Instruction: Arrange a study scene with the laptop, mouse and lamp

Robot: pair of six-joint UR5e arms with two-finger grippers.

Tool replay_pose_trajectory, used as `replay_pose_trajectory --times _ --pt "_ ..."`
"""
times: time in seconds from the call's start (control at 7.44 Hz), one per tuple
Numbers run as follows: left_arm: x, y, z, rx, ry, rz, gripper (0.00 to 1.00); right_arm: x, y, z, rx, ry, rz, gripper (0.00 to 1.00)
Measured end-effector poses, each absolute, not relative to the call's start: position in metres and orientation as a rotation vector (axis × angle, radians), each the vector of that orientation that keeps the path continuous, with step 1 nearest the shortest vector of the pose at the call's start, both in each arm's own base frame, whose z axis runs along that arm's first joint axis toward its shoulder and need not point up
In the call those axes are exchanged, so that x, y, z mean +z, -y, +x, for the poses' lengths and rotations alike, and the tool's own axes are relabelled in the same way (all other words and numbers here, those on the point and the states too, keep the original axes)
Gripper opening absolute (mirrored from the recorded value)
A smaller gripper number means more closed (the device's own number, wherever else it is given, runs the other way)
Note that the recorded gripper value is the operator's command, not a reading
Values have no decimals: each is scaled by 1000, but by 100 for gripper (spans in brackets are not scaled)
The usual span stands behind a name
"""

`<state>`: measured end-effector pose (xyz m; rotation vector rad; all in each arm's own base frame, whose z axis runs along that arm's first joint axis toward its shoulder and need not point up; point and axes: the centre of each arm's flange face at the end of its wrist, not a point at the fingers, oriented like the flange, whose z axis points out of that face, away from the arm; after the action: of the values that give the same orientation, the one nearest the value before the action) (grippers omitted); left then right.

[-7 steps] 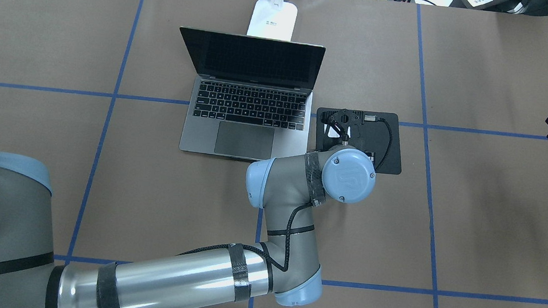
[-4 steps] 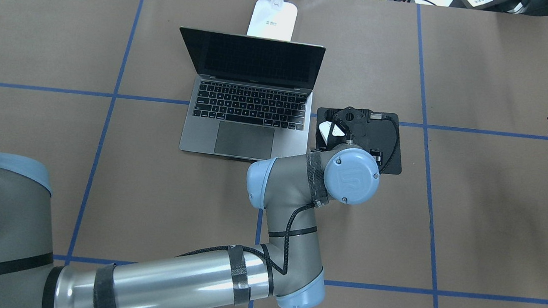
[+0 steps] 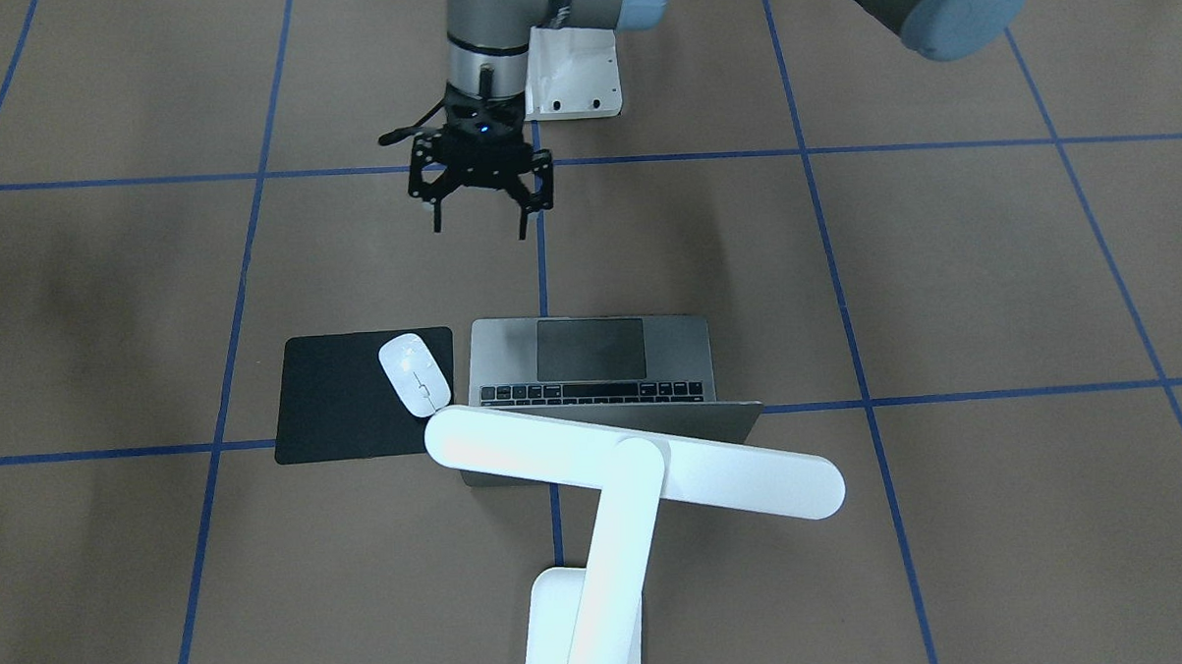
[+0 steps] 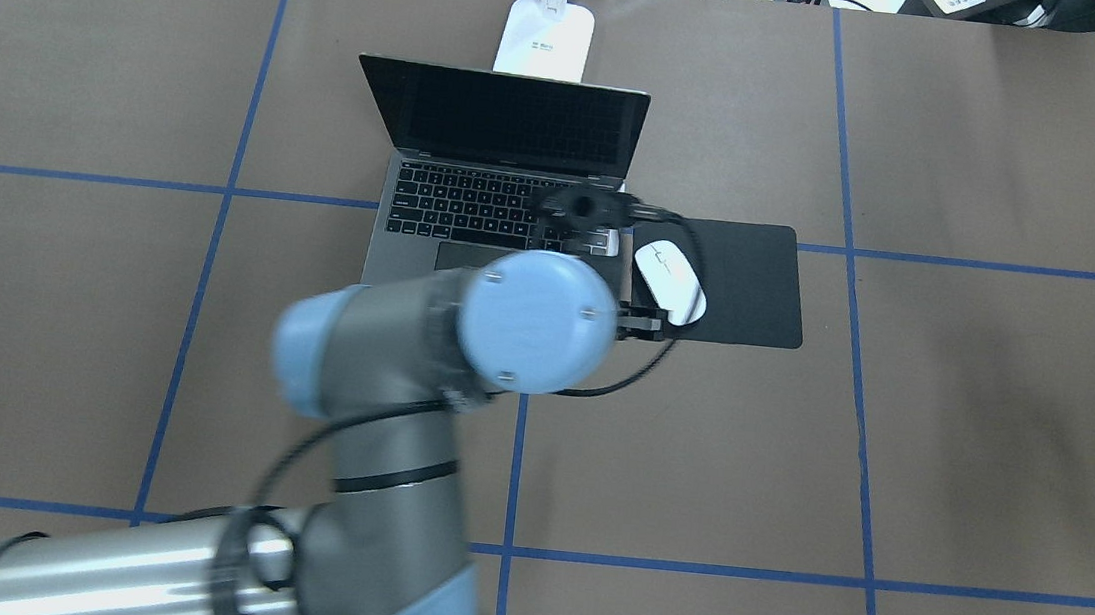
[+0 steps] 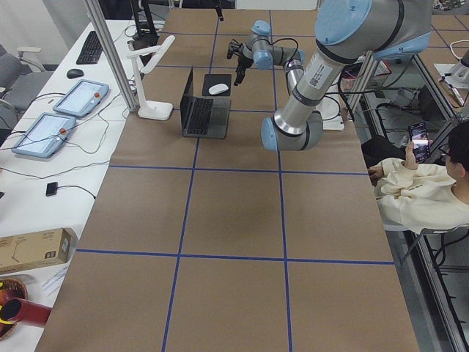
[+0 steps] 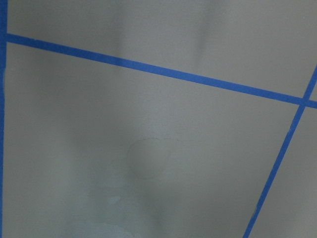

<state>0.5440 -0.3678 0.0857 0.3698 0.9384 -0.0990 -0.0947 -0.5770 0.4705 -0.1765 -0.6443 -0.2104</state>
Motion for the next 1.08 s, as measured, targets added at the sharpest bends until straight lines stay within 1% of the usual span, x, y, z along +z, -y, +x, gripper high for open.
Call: replay_pose_trajectory --times 0.13,0.27,0.54,0.81,1.08 --pt "115 369 493 -84 -912 340 99 470 580 -91 -182 636 -162 100" --pt "141 384 455 -70 -869 321 99 471 582 -86 -163 624 -148 100" --pt "206 435 387 -24 -757 260 100 474 583 -76 -114 611 -143 100" --pt "297 477 294 47 -692 162 100 489 578 -61 -93 628 -123 100" --pt "376 496 199 91 -655 114 100 521 563 -32 -93 653 -86 100"
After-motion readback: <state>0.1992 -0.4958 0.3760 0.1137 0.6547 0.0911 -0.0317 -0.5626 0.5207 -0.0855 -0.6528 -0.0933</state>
